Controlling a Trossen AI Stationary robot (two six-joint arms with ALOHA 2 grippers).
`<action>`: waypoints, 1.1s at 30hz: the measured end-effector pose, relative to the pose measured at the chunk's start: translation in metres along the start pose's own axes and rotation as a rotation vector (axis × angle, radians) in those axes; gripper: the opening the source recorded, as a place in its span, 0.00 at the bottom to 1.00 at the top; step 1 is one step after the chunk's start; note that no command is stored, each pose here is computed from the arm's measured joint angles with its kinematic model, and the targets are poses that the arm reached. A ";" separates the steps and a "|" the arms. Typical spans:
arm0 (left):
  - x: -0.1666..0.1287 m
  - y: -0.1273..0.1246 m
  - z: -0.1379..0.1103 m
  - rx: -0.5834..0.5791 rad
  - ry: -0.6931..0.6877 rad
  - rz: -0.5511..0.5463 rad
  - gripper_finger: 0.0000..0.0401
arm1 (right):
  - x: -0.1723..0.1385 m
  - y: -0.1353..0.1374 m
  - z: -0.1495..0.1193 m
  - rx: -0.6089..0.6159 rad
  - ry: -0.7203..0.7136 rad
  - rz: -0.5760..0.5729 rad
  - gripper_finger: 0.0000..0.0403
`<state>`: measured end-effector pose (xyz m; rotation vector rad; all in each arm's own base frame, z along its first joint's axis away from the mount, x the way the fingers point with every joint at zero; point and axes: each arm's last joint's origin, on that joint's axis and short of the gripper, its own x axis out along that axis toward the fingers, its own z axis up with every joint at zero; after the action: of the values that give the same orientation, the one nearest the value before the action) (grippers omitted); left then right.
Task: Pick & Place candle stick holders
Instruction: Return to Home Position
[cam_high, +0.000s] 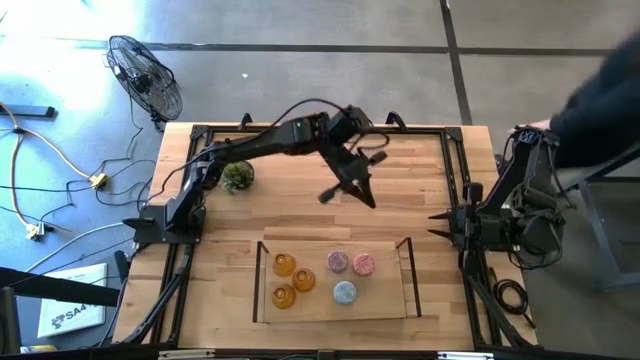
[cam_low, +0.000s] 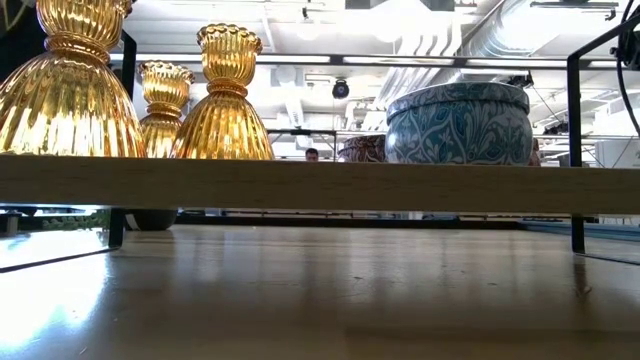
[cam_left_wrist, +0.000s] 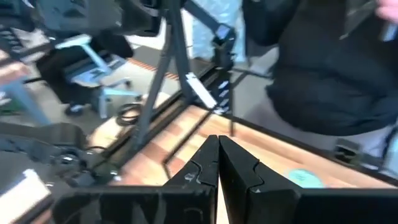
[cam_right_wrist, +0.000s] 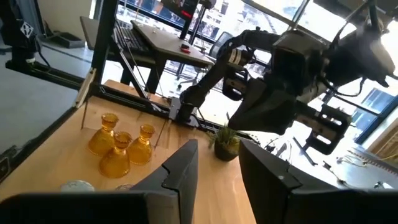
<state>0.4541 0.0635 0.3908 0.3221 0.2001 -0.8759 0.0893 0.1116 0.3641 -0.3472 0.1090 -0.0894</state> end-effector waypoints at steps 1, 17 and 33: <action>-0.003 0.000 -0.002 -0.012 -0.008 -0.022 0.00 | 0.000 -0.002 0.001 0.005 -0.001 -0.001 0.28; -0.079 -0.086 0.073 -0.171 0.299 0.173 0.00 | -0.042 -0.101 -0.006 0.131 -0.038 0.019 0.28; -0.160 -0.198 0.114 -0.445 0.498 0.891 0.00 | -0.037 -0.084 -0.059 0.119 -0.005 -0.003 0.28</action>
<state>0.2041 0.0194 0.5070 0.1721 0.6431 0.1522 0.0396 0.0169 0.3411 -0.2290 0.0977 -0.0978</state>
